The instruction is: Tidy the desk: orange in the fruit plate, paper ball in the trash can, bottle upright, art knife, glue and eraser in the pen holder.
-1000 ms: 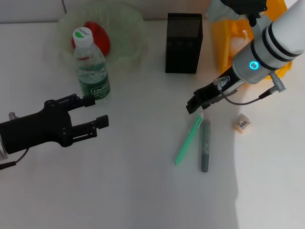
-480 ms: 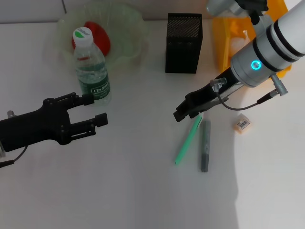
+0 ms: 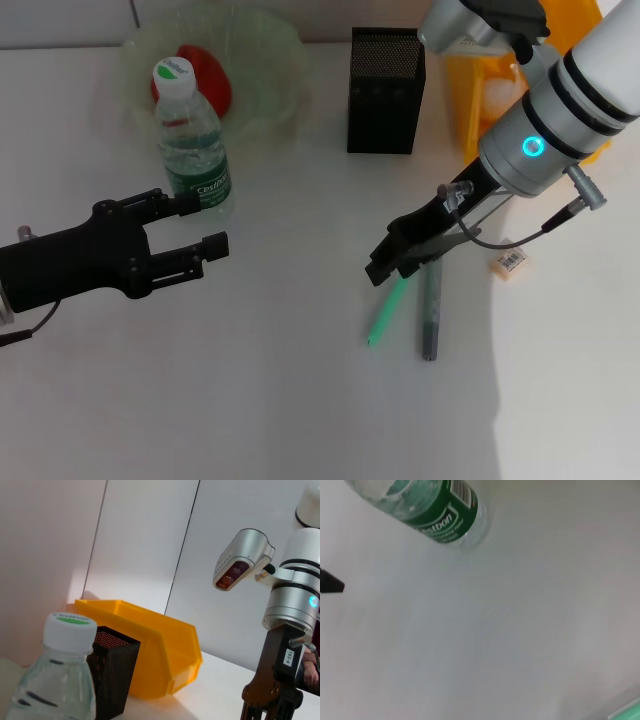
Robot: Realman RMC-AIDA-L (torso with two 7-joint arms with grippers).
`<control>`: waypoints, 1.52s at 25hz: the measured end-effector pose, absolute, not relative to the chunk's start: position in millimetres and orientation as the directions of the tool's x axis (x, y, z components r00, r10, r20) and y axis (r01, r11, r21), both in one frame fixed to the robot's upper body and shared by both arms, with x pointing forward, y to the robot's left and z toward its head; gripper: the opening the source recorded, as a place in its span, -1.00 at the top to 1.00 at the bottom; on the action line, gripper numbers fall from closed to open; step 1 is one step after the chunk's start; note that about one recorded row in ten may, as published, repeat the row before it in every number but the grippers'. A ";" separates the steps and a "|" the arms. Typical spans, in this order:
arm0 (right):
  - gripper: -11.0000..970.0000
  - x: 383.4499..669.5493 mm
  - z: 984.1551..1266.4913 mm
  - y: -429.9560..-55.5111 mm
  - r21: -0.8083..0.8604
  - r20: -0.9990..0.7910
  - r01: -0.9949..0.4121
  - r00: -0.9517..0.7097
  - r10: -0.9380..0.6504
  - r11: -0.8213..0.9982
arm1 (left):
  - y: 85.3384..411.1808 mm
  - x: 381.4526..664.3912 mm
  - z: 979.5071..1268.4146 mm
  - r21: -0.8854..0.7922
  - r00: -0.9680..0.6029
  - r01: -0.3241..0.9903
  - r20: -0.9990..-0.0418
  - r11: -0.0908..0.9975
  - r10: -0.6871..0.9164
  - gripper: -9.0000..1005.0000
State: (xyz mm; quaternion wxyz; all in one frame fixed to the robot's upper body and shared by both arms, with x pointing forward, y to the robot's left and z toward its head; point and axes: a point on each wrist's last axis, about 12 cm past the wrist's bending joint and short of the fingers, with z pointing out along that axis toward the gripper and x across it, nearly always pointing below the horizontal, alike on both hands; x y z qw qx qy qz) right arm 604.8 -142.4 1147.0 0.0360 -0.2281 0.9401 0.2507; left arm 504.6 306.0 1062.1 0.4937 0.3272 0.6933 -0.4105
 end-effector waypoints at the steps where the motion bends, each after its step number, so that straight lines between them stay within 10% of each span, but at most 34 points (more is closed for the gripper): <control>1: 0.12 604.0 1146.4 -142.3 0.457 -0.173 -0.446 -0.893 -0.414 0.770 | 306.0 504.7 1062.1 -0.246 -0.298 0.859 -0.953 0.449 0.049 -0.49; 38: 0.12 620.0 1138.5 -181.7 0.425 -0.237 -0.342 -0.935 -0.262 0.838 | 300.8 506.0 1059.8 -0.239 -0.301 0.866 -0.951 0.439 0.076 -0.49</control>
